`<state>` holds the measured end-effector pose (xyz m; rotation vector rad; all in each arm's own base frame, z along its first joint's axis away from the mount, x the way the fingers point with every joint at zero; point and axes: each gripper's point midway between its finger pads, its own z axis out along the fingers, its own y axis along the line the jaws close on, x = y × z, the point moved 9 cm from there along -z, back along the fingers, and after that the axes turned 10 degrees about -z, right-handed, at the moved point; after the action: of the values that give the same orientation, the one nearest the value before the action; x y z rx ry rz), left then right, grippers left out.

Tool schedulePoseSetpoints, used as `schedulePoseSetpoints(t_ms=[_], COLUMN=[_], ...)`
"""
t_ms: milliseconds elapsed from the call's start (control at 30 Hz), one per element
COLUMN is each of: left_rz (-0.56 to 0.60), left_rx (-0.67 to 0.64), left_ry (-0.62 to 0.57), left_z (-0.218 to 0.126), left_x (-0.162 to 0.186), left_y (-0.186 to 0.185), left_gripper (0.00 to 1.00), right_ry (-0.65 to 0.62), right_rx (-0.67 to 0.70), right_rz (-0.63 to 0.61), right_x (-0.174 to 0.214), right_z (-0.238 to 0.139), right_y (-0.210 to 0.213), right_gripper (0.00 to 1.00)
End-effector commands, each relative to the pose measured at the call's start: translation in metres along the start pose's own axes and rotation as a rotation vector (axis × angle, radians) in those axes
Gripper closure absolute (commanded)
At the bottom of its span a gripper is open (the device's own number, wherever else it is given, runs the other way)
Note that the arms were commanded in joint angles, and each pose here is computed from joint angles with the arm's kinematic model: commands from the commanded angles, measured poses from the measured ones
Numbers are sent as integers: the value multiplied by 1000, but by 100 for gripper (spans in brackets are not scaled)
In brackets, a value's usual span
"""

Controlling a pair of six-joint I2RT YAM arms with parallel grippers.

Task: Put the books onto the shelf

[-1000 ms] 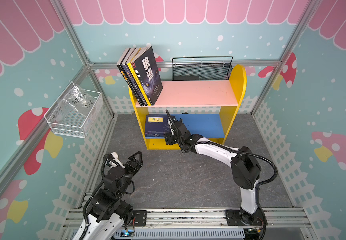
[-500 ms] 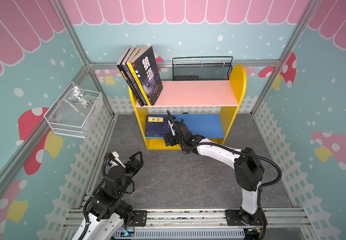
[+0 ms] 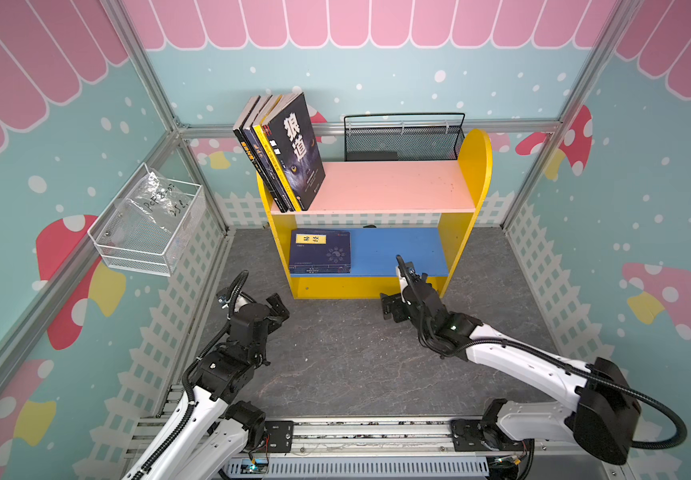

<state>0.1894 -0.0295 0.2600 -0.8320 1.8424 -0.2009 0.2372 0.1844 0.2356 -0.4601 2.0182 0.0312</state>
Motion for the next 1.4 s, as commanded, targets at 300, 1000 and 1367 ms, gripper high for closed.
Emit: schedulePoseSetpoints(t_ms=[300, 1000, 1367], left_rz=[262, 445, 385], left_rx=[-113, 18, 30], left_ry=[-420, -313, -238], left_z=[58, 143, 169], left_x=[22, 48, 44], left_y=[25, 16, 32], left_gripper=[0, 0, 0], right_ry=[-12, -324, -319], right_rx=[426, 650, 517], right_rz=[40, 33, -25], right_x=[62, 118, 123], right_z=[-15, 1, 36], right_y=[-95, -167, -176], right_gripper=[0, 0, 0])
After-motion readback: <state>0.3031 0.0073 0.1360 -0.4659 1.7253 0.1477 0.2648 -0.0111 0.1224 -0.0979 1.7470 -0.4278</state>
